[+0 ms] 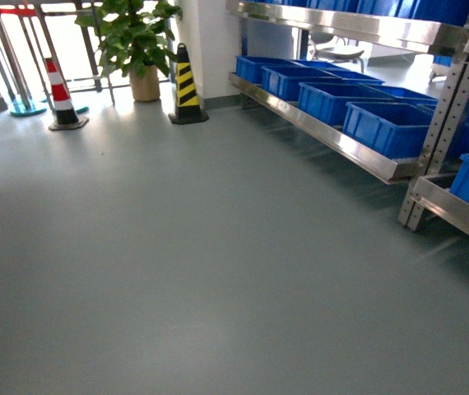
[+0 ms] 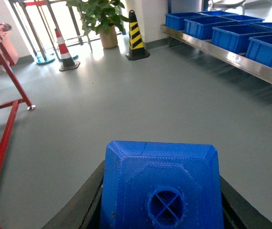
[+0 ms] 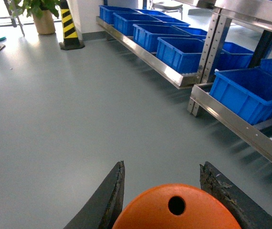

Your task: Sort blue parts and orange caps into right shelf containers

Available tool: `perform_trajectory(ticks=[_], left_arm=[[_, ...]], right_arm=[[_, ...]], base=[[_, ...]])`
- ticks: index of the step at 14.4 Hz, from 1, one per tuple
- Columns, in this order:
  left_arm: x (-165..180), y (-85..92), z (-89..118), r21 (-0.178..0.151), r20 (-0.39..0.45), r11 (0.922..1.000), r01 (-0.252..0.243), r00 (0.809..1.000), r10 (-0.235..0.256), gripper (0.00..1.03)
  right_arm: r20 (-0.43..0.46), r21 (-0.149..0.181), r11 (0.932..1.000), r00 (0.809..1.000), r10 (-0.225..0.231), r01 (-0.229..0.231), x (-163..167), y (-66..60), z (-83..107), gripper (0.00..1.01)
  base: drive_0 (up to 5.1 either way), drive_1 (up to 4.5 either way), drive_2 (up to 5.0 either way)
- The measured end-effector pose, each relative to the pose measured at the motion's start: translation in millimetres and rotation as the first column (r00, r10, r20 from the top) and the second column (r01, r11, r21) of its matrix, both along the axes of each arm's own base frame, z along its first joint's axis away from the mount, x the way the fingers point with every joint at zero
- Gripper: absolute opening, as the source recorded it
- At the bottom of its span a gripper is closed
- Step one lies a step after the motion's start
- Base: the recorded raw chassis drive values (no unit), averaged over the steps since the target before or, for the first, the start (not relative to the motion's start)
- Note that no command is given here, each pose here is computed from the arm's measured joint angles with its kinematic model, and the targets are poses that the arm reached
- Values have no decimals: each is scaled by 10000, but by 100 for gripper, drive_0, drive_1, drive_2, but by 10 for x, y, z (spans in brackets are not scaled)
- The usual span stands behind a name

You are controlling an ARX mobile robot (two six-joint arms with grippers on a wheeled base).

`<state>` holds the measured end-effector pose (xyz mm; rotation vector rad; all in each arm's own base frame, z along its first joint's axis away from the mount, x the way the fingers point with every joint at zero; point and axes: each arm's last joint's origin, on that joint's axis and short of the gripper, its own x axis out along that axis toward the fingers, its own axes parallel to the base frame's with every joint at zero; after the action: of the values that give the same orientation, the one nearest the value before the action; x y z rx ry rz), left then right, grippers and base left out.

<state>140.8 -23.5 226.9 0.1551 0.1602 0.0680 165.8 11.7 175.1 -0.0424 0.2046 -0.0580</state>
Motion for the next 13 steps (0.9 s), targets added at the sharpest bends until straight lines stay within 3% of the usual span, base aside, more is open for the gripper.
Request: perform_trajectory(ticks=[5, 13], left_arm=[[-1, 0, -1, -2, -11, 10000, 3, 10000, -3, 44], [-2, -1, 1, -6, 8, 10000, 11, 10000, -11, 44]], right_arm=[[0, 0, 10000, 10000, 0, 0, 0, 0, 0, 41], [8, -8, 10000, 10000, -18, 18, 0, 0, 1, 41]], base=[[-154, -154, -154], [-184, 208, -577]])
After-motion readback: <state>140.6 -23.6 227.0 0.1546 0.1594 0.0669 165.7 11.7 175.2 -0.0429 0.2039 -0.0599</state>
